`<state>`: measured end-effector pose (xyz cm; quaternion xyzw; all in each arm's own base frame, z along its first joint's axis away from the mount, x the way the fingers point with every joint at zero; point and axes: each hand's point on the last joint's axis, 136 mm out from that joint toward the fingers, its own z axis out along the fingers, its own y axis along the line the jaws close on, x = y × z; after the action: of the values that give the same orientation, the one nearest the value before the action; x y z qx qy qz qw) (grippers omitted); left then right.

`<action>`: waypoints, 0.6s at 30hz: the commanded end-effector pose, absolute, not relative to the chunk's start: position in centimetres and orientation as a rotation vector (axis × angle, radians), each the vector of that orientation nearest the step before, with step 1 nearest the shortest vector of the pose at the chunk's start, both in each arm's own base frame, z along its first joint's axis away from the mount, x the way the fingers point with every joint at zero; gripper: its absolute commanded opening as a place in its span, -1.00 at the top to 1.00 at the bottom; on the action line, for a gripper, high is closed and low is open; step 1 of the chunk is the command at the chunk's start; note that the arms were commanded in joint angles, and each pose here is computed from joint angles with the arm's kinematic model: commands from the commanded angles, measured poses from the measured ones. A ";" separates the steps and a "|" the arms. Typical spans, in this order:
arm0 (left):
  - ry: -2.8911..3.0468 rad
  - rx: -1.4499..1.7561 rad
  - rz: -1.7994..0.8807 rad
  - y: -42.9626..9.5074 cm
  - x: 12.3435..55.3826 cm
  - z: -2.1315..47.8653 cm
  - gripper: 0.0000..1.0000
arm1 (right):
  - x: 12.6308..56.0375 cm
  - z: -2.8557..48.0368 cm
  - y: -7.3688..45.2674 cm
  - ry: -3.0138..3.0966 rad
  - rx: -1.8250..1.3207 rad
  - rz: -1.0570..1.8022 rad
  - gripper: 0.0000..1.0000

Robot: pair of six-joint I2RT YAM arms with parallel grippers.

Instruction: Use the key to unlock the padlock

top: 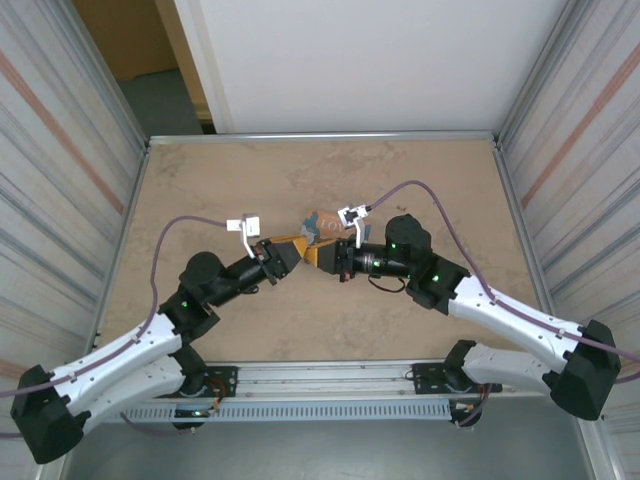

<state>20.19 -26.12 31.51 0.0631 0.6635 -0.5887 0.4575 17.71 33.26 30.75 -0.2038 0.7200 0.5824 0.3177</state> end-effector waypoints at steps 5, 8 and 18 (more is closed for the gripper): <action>1.545 0.164 -1.467 -26.0 20.0 34.3 0.63 | 17.4 31.7 33.5 1.863 -0.527 1.573 1.00; 1.546 0.168 -1.469 -26.1 20.0 34.4 0.79 | 17.5 31.8 33.5 1.861 -0.521 1.571 1.00; 1.603 0.246 -1.408 -26.2 19.5 34.7 1.00 | 17.4 31.6 32.1 1.892 -0.540 1.539 0.47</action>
<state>20.14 -26.43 32.73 0.0741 0.6635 -0.5846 0.4610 17.84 33.02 30.49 -0.1949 0.7268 0.5814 0.3096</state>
